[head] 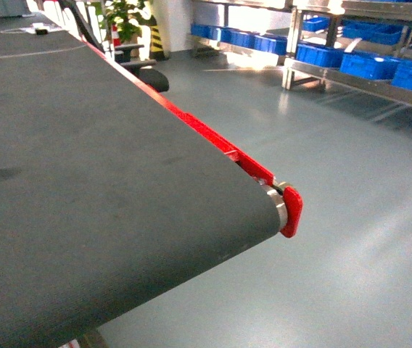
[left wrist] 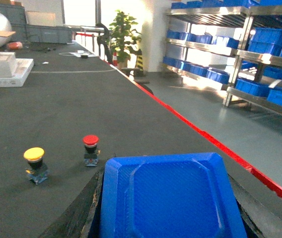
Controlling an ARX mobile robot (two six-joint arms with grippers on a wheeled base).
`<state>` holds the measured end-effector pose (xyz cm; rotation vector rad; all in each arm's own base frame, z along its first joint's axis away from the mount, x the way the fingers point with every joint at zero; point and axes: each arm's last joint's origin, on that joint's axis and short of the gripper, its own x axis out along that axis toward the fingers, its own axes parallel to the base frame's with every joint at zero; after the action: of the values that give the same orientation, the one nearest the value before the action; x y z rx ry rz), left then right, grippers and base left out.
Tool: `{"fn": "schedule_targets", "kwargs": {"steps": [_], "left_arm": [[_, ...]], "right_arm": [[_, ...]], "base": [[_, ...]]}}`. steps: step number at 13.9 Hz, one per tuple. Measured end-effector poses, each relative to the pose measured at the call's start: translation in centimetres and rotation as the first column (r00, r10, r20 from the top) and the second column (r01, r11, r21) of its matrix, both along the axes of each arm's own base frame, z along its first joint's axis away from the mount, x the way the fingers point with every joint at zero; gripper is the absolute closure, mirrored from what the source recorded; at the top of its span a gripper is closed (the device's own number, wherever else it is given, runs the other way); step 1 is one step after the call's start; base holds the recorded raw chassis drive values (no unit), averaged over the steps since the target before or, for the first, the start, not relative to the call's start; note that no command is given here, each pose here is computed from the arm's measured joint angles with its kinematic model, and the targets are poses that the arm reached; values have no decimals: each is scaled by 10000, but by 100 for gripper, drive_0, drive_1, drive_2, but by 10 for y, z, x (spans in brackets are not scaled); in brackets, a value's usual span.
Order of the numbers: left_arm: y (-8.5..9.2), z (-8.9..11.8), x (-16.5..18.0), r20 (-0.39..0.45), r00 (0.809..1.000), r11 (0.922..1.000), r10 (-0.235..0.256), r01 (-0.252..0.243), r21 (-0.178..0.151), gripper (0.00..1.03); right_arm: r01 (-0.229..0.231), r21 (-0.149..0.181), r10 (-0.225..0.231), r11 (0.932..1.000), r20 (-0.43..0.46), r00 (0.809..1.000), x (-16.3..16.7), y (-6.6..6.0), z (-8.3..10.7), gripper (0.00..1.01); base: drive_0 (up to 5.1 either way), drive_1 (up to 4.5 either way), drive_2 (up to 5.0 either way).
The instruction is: Pick blue part to blue bin on bottom shelf
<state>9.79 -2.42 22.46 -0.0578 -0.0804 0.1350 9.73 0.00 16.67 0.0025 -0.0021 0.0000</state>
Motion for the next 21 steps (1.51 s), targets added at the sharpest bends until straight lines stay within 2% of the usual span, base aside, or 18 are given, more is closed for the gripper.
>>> {"fn": "schedule_targets", "kwargs": {"steps": [21], "left_arm": [[0,0,0,-7,10000,10000,4,-4,3,59]], "right_arm": [[-4,0,4,10000,-4,10000,0,0,0,3]], "base": [[-150,-150,-150]]}}
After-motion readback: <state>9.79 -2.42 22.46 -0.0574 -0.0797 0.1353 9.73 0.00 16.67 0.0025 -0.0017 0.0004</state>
